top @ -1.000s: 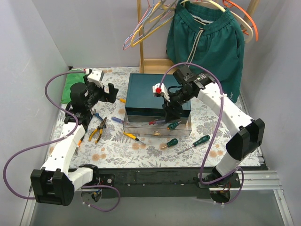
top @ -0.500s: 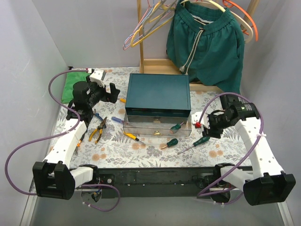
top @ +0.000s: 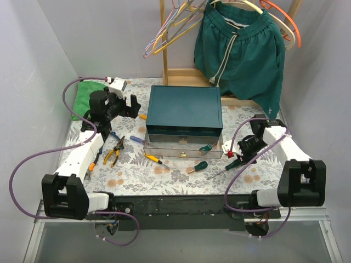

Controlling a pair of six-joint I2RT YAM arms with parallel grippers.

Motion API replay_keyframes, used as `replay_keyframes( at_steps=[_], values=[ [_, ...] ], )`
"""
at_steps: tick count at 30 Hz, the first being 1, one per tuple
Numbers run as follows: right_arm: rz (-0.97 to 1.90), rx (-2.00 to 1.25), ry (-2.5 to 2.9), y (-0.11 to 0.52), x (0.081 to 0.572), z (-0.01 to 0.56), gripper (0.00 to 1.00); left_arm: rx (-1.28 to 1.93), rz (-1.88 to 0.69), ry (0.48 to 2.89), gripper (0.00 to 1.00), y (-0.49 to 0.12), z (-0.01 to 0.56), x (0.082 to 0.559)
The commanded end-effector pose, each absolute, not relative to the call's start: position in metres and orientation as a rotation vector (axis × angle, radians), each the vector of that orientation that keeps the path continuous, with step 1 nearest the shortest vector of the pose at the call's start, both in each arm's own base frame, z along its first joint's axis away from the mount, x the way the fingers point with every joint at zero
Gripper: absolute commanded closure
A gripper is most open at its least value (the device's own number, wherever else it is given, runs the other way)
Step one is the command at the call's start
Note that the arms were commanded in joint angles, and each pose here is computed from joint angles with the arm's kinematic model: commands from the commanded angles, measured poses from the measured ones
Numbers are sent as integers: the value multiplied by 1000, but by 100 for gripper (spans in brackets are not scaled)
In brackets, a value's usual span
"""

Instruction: Sort the tools into containers

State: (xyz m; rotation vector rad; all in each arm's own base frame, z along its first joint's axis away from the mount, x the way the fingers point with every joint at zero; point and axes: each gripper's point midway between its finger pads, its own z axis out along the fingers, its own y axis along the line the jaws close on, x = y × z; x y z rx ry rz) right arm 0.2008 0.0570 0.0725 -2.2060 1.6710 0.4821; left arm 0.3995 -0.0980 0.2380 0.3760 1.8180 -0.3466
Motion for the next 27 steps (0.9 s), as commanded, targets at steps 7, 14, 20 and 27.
replay_keyframes(
  at_steps=[7,14,20,27],
  values=[
    [513,-2348,1549,50,210,17,45,399,-223,1832,10,-83,252,430],
    [525,-2434,1609,19,189,20,79,410,-228,1802,10,-88,257,459],
    [403,-2387,1660,4,187,17,53,397,-277,1769,10,-95,259,467],
    [369,-2341,1761,-2,196,0,48,400,-291,1759,10,-98,268,468]
  ],
)
